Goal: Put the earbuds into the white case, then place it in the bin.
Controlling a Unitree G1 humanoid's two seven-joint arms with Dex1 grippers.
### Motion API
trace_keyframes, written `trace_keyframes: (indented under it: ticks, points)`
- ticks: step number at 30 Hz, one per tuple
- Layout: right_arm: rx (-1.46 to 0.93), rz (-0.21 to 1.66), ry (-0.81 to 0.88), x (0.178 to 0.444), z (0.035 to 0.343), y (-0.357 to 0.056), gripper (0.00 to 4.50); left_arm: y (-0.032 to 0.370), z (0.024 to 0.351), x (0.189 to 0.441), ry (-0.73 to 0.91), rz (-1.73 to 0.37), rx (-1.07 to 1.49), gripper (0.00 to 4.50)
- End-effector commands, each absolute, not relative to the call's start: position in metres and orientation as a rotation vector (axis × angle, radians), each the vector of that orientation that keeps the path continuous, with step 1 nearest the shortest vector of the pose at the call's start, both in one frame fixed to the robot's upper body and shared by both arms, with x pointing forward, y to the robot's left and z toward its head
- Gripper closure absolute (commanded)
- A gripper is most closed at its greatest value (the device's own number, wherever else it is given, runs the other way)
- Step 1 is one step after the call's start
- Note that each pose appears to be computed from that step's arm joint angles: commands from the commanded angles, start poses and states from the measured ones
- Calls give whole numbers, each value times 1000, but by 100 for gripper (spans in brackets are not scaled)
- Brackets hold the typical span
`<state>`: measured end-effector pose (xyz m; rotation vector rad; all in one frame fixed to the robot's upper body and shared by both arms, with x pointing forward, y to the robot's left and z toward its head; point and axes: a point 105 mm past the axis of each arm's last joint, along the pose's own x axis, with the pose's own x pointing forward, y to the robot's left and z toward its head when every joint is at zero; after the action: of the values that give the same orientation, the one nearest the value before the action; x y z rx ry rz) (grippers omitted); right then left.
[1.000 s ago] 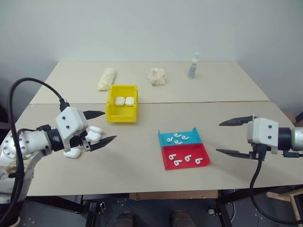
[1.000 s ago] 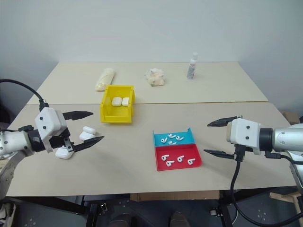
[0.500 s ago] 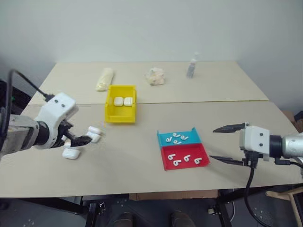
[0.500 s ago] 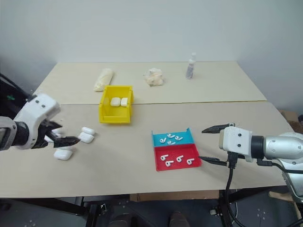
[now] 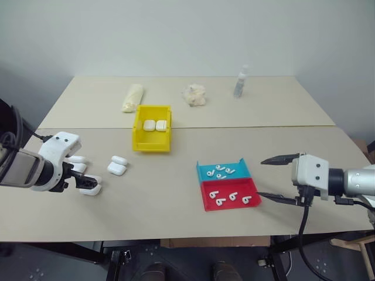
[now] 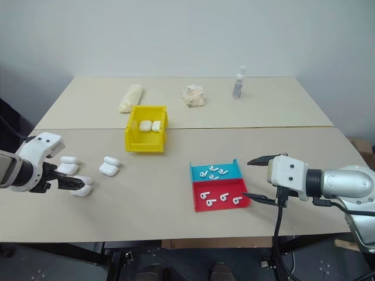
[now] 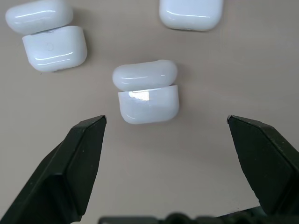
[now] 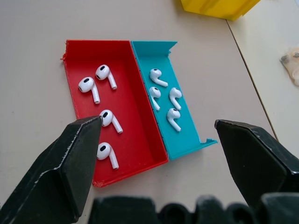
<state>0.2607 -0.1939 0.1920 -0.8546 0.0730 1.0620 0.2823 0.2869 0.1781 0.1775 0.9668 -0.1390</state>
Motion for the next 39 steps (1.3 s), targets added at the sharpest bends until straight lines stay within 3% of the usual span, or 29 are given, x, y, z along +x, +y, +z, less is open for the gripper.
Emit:
trace_keyframes:
  ticks: [1,17,39]
  points:
    - [-884,1048,47,257,202,-194,2,288,173,289,989,-112,172,0]
    - [-880,1033,82,249,204,-201,2,294,153,307,1036,-16,183,0]
    - [-876,1030,71,252,204,-198,2,295,132,303,1087,-14,187,0]
